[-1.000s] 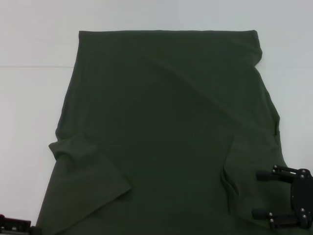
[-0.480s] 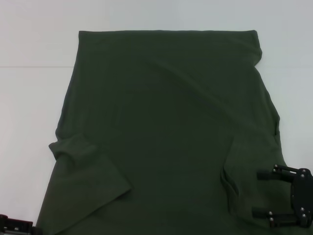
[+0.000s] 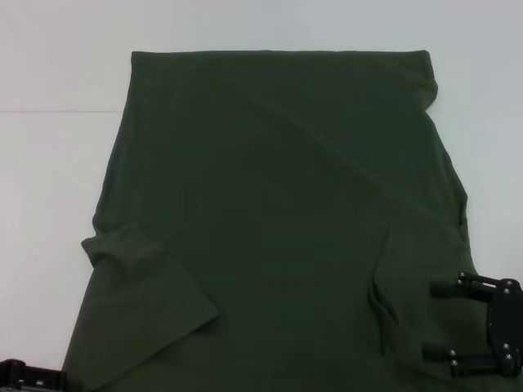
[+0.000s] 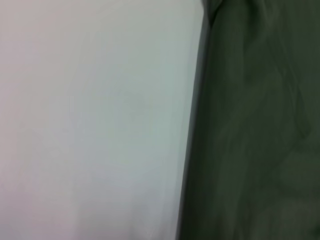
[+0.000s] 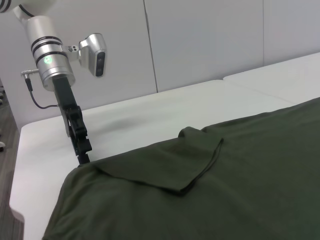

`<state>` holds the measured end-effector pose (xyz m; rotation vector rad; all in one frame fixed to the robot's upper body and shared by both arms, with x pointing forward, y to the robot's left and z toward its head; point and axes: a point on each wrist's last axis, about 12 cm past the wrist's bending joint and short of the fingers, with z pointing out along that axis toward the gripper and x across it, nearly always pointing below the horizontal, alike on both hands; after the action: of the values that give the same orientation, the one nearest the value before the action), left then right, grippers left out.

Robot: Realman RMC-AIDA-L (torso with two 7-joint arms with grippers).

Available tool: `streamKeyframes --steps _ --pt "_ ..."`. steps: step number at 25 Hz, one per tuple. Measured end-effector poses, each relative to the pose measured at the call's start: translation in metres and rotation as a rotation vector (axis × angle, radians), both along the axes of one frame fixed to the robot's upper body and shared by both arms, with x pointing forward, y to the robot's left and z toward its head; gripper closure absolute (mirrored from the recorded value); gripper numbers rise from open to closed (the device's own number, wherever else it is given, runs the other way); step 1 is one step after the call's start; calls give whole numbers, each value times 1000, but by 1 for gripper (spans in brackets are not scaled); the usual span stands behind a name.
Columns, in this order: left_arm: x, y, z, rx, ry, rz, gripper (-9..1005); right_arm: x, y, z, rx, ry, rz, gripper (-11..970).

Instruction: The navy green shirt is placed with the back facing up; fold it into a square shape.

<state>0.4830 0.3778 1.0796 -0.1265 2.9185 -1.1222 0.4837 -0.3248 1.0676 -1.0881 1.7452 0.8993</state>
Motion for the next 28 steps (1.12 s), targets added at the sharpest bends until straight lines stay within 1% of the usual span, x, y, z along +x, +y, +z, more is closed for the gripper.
streamKeyframes --steps 8,22,25,28 --pt "2 -3 -1 -7 -7 -1 97 2 1 1 1 -2 1 12" --pt "10 -19 0 -39 -17 -21 97 3 2 2 0 -4 5 12" --pt "11 -19 1 -34 -20 -22 97 3 2 2 0 -5 5 12" --pt "11 -13 3 -20 -20 -15 96 3 2 2 1 -6 5 12"
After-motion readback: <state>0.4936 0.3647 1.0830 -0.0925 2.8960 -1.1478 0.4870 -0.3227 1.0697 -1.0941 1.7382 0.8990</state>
